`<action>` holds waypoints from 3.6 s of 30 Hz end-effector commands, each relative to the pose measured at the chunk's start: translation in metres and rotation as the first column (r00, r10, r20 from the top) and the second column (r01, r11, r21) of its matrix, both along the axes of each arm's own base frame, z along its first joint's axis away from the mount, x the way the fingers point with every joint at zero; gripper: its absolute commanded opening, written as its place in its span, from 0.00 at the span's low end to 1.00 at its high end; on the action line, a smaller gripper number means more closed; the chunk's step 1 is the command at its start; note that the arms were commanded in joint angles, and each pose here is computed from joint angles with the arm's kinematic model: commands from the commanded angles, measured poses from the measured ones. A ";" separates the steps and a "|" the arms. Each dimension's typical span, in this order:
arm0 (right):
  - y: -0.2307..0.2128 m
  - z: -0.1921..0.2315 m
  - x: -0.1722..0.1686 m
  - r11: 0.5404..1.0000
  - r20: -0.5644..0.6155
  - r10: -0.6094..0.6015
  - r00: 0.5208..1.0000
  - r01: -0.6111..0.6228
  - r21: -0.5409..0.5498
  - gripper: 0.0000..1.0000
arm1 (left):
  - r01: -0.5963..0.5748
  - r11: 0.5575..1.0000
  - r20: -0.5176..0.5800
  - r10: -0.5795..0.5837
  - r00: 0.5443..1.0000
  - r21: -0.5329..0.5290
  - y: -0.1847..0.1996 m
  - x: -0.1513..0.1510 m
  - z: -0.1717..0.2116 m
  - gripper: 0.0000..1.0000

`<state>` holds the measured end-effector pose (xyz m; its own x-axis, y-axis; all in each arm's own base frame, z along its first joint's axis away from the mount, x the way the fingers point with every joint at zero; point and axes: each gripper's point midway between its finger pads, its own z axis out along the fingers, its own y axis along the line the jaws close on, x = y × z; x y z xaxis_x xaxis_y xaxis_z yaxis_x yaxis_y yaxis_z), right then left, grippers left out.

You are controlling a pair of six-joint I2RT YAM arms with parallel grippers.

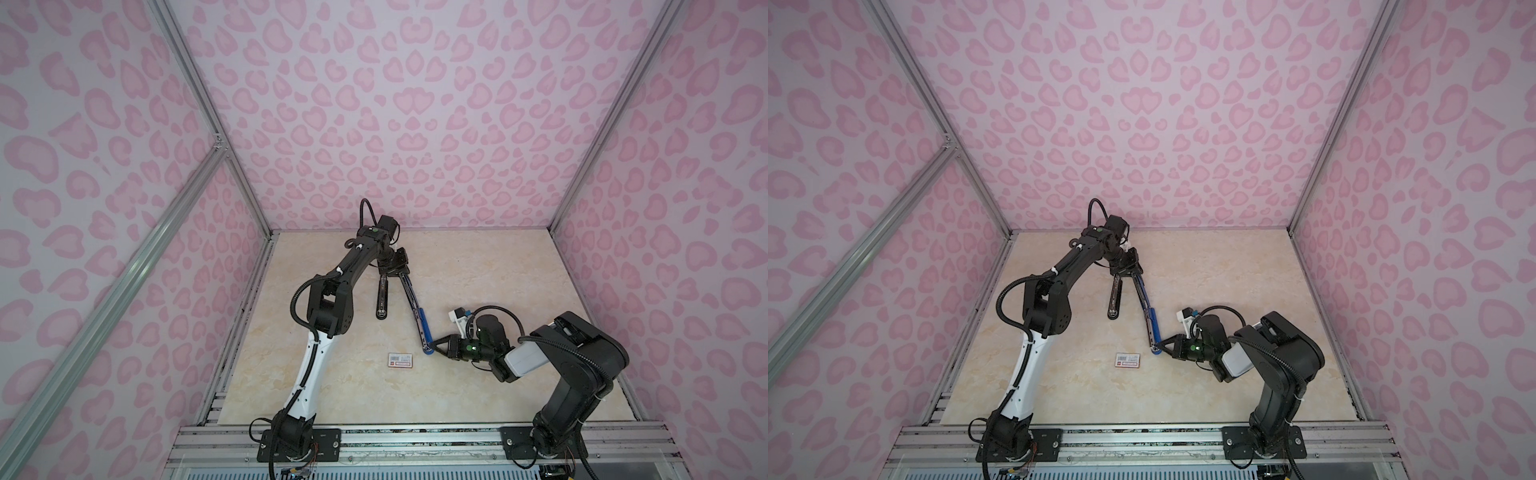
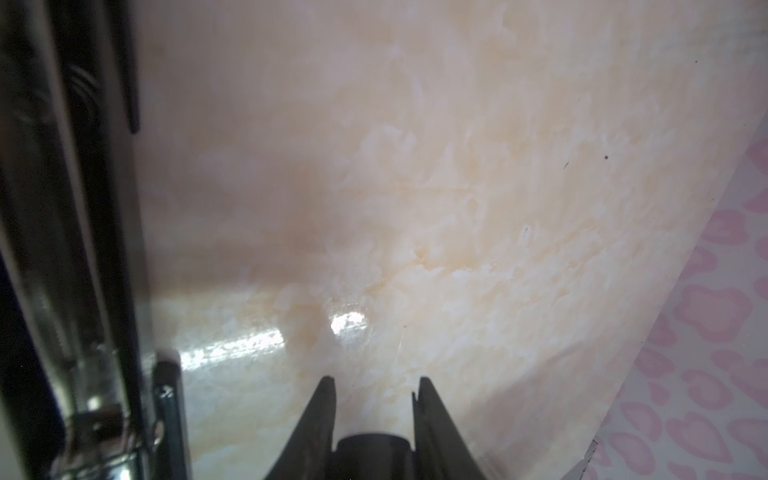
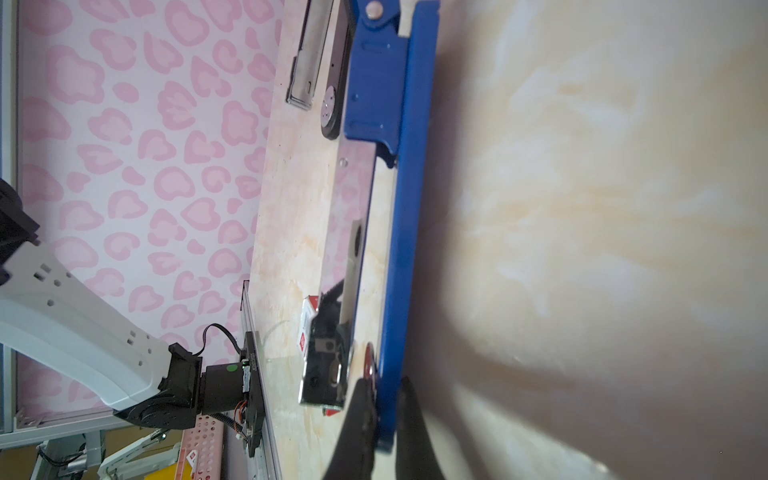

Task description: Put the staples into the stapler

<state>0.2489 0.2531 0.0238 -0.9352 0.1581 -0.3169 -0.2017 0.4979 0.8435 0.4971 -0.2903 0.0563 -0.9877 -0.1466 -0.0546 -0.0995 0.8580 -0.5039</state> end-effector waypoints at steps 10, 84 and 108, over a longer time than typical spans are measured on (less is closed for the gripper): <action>-0.017 -0.032 -0.012 0.991 -0.079 -0.039 0.996 0.028 -0.132 0.00 | 0.001 0.999 -0.028 -0.003 1.000 -0.043 -0.008 -0.002 -0.003 0.51; -0.037 -0.017 0.076 0.850 -0.374 -0.342 0.862 0.453 0.269 0.00 | 0.122 0.992 0.170 -0.114 0.979 -0.036 -0.036 -0.125 0.041 0.59; -0.037 -0.015 0.073 0.860 -0.354 -0.324 0.877 0.429 0.276 0.00 | 0.237 0.941 0.159 -0.203 0.966 -0.242 -0.098 -0.129 -0.003 0.43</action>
